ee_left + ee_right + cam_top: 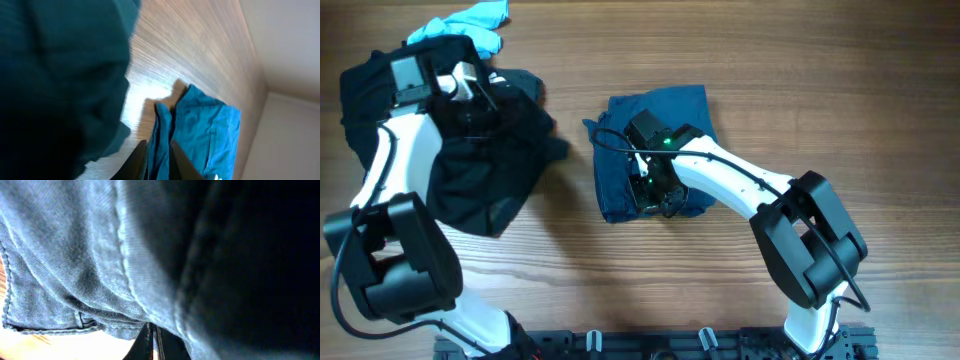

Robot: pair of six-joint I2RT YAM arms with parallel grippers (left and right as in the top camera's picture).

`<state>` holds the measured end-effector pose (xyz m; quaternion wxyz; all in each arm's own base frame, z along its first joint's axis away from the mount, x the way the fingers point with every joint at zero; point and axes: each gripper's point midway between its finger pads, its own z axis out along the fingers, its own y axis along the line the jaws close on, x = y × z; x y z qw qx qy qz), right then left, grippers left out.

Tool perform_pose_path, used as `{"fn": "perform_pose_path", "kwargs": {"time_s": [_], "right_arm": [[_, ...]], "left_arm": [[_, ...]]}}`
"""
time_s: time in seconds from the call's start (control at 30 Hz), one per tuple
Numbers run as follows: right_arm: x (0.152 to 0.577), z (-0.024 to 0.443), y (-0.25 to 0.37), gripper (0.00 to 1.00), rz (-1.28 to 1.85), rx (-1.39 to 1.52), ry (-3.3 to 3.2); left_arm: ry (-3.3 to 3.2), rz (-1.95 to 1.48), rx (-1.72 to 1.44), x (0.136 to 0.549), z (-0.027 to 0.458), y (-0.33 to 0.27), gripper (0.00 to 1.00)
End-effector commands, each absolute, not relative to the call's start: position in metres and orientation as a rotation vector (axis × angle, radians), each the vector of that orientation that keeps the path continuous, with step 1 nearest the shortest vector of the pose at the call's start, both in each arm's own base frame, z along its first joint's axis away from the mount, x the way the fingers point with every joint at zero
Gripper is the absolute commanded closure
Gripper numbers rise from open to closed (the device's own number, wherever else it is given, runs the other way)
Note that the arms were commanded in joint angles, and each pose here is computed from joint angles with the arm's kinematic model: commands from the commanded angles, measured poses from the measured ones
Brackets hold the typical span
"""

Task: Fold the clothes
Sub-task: 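Press the folded shorts flat with the right gripper, then grasp both sides of the folded shorts with both grippers and squeeze inward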

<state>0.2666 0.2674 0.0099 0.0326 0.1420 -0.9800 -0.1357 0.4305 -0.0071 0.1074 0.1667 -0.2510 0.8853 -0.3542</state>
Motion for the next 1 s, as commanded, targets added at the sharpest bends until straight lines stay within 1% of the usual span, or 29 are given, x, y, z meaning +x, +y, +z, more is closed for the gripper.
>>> {"fn": "perform_pose_path", "kwargs": {"time_s": [0.0,0.1,0.17,0.23,0.3,0.33,0.37,0.4,0.47,0.5,0.57,0.7,0.9,0.97], "right_arm": [[0.283,0.031,0.271,0.96,-0.42,0.442,-3.076],[0.298,0.101,0.281,0.95,-0.554,0.51,-3.18],[0.305,0.134,0.279,0.79,-0.614,0.508,-3.234],[0.313,0.158,0.266,0.68,-0.664,0.451,-3.287],[0.323,0.173,0.246,0.59,-0.697,0.347,-3.321],[0.33,0.176,0.232,0.51,-0.711,0.278,-3.326],[0.334,0.177,0.221,0.46,-0.715,0.224,-3.324],[0.34,0.176,0.207,0.3,-0.732,0.169,-3.313],[0.348,0.172,0.183,0.14,-0.796,0.092,-3.279],[0.352,0.168,0.17,0.1,-0.793,0.03,-3.274],[0.358,0.155,0.147,0.08,-0.76,-0.033,-3.269],[0.362,0.126,0.132,0.08,-0.722,-0.043,-3.249],[0.372,0.076,0.134,0.02,-0.779,-0.061,-3.154],[0.373,0.069,0.135,0.02,-0.79,-0.062,-3.14]], "left_arm": [[2.568,-0.979,-0.614,0.428,0.108,-0.037,0.86],[2.613,-0.99,-0.518,0.424,0.107,-0.069,0.86],[2.635,-0.982,-0.483,0.421,0.106,-0.082,0.86],[2.657,-0.985,-0.454,0.417,0.105,-0.093,0.86],[2.682,-0.994,-0.422,0.412,0.104,-0.106,0.85],[2.697,-0.989,-0.41,0.409,0.102,-0.111,0.85],[2.708,-0.984,-0.401,0.407,0.101,-0.114,0.85],[2.724,-0.978,-0.391,0.404,0.1,-0.119,0.84],[2.75,-0.978,-0.393,0.398,0.097,-0.122,0.82],[2.762,-0.978,-0.4,0.396,0.096,-0.122,0.81],[2.781,-0.978,-0.407,0.392,0.094,-0.123,0.81],[2.798,-0.976,-0.31,0.386,0.094,-0.138,0.82],[2.844,-0.887,-0.158,0.374,0.087,-0.168,0.82],[2.857,-0.847,-0.127,0.371,0.084,-0.174,0.83]]}}
